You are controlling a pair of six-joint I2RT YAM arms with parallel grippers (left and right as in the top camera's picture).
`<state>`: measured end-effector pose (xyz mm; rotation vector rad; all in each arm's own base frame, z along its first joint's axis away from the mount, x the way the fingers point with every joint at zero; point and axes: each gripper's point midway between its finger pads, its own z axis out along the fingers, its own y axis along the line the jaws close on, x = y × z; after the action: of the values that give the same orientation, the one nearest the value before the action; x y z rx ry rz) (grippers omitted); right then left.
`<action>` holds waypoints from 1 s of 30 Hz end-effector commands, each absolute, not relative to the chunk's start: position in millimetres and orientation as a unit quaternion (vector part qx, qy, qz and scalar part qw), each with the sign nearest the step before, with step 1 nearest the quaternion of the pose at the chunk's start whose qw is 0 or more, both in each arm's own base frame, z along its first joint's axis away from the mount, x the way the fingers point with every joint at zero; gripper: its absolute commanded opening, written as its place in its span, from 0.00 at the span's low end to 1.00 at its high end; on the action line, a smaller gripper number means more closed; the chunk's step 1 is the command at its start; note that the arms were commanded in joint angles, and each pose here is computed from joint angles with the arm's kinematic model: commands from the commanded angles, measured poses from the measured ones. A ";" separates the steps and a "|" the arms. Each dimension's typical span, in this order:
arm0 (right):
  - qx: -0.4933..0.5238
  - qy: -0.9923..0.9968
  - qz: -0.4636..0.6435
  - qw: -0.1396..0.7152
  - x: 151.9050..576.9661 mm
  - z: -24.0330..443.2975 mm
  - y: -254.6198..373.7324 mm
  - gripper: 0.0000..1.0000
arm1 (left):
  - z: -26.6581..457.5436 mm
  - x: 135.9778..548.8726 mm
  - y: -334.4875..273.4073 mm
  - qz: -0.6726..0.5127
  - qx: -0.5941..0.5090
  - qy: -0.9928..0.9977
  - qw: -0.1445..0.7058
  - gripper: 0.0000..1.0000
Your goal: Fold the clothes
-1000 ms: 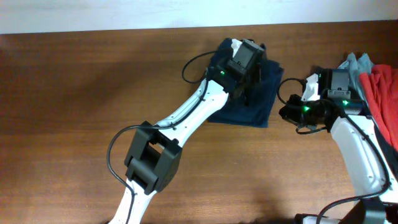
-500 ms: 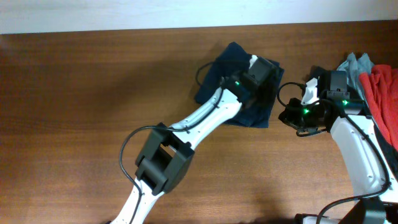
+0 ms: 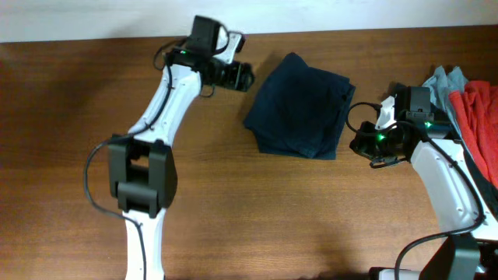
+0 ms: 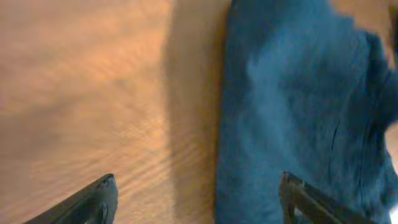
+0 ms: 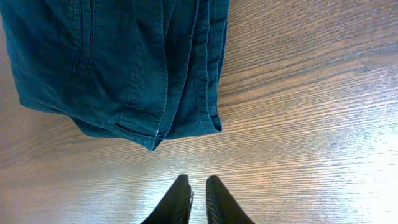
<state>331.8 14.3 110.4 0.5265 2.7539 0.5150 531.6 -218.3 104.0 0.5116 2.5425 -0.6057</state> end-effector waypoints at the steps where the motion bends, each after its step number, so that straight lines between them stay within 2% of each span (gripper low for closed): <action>1: 0.178 0.958 0.175 0.144 332.1 107.8 12.9 0.16 | 72.2 501.2 -249.1 -0.386 0.255 0.870 0.169 0.87; 2: 0.178 0.957 0.175 0.145 332.6 107.9 12.8 0.17 | 68.1 497.2 -251.8 -0.404 0.258 0.863 0.161 0.91; 4: 0.178 0.957 0.175 0.146 333.1 108.1 12.7 0.19 | 51.4 491.5 -251.5 -0.408 0.258 0.864 0.141 0.93; 7: 0.178 0.957 0.175 0.146 333.0 108.0 12.8 0.22 | 29.9 479.7 -256.7 -0.411 0.257 0.868 0.110 0.93; 11: 0.178 0.957 0.175 0.146 332.9 107.9 12.7 0.22 | 36.7 467.3 -271.9 -0.440 0.278 0.848 0.102 0.89; 13: 0.178 0.957 0.175 0.146 333.0 108.1 12.7 0.22 | 41.9 461.8 -280.6 -0.458 0.282 0.837 0.098 0.81; 15: 0.178 0.957 0.175 0.146 333.0 108.1 12.7 0.22 | 41.6 456.6 -286.4 -0.459 0.286 0.836 0.091 0.67; 16: 0.178 0.957 0.175 0.146 333.0 108.1 12.7 0.22 | 41.3 454.2 -287.8 -0.459 0.286 0.836 0.087 0.54; 17: 0.178 0.957 0.175 0.146 333.0 108.1 12.7 0.23 | 40.8 451.2 -288.3 -0.460 0.284 0.838 0.080 0.30; 19: 0.178 0.957 0.175 0.147 333.4 108.2 12.7 0.23 | 39.1 442.6 -285.4 -0.460 0.273 0.843 0.056 0.11; 20: 0.177 0.957 0.175 0.149 334.4 108.6 12.6 0.23 | 37.8 433.8 -282.4 -0.459 0.262 0.848 0.033 0.07; 22: 0.169 0.957 0.176 0.157 338.2 109.5 14.7 0.20 | 32.9 418.3 -274.3 -0.445 0.242 0.862 -0.011 0.01; 27: 0.049 0.962 0.218 0.156 343.5 104.0 62.7 0.15 | 23.3 367.5 -258.9 -0.385 0.233 0.884 -0.124 0.01; 30: -0.016 0.966 0.219 0.137 345.1 82.5 94.1 0.15 | 22.2 345.5 -273.3 -0.367 0.260 0.880 -0.151 0.01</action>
<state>348.6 60.7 103.3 0.1685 2.7473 0.5838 368.3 -257.6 34.9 0.7245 3.0287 -1.3564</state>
